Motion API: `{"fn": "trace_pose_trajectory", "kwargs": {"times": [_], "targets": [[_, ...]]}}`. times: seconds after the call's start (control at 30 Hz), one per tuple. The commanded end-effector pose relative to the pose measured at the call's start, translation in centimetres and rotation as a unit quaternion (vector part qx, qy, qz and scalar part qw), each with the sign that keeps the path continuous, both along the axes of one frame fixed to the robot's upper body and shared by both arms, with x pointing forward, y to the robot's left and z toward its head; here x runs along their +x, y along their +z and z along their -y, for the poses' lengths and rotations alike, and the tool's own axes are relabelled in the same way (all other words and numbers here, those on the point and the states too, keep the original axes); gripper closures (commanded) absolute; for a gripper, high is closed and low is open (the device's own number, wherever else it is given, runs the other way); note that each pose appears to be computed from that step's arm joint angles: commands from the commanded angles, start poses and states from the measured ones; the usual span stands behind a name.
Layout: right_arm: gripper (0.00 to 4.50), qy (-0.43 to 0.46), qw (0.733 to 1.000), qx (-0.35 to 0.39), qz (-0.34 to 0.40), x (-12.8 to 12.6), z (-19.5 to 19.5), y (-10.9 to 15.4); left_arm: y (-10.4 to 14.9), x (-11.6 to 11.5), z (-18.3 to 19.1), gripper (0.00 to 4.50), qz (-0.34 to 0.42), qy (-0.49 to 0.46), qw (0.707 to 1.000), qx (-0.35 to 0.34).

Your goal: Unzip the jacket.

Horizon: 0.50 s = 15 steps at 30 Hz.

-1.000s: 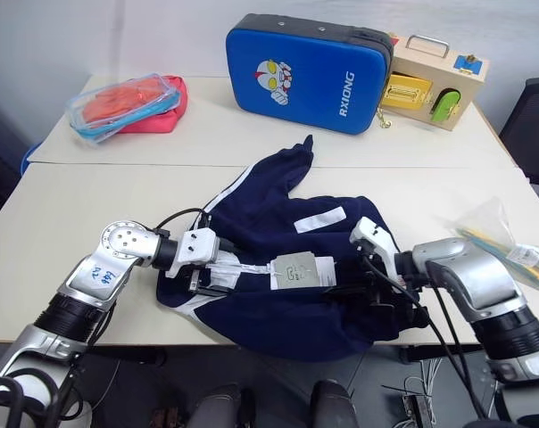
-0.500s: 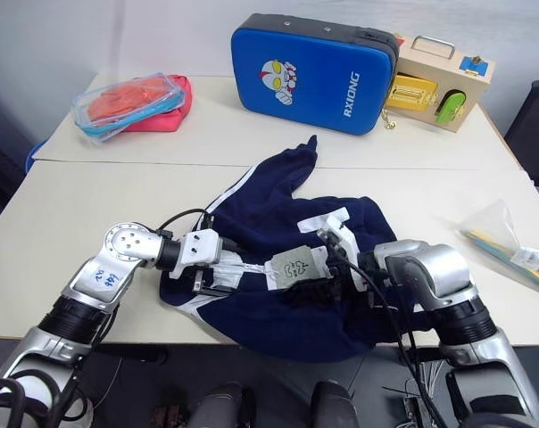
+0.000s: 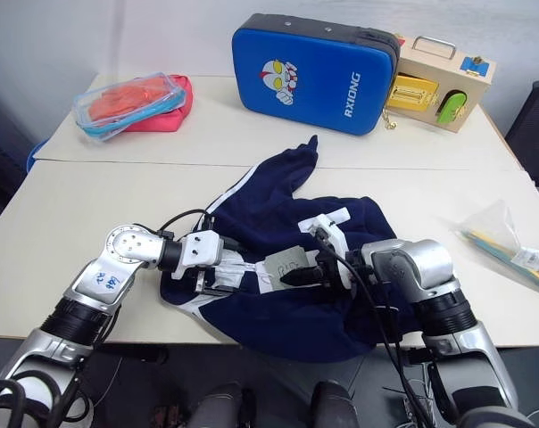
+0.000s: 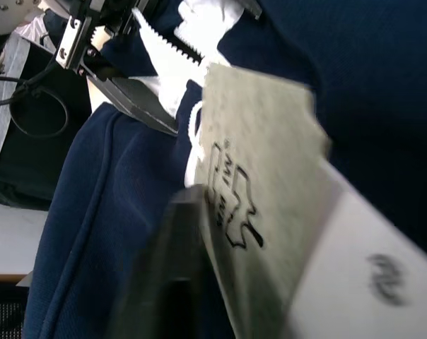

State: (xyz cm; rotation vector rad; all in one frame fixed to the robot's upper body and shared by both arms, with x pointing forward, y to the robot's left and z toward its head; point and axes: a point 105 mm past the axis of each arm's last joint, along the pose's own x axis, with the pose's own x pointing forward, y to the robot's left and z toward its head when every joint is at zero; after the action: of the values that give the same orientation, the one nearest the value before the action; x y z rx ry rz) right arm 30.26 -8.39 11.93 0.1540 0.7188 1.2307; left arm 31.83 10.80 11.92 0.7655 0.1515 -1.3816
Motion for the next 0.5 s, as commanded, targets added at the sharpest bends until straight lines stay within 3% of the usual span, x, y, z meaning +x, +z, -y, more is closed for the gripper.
{"fn": "trace_pose_trajectory", "kwargs": {"times": [0.03,0.27,0.5], "targets": [[4.45,0.016,1.0,0.005,0.017,-0.5,-0.1,0.6,-1.5,0.0,-0.6,0.0,-0.01,0.017,1.0,0.021],[4.45,0.015,0.999,-0.014,0.042,-0.5,0.8,0.9,-1.9,0.0,-0.8,0.0,-0.011,0.019,0.999,0.023],[4.45,-0.016,0.984,-0.087,0.156,1.1,5.2,2.6,-2.3,-0.1,-0.8,0.0,-0.011,0.021,0.999,0.023]]}}
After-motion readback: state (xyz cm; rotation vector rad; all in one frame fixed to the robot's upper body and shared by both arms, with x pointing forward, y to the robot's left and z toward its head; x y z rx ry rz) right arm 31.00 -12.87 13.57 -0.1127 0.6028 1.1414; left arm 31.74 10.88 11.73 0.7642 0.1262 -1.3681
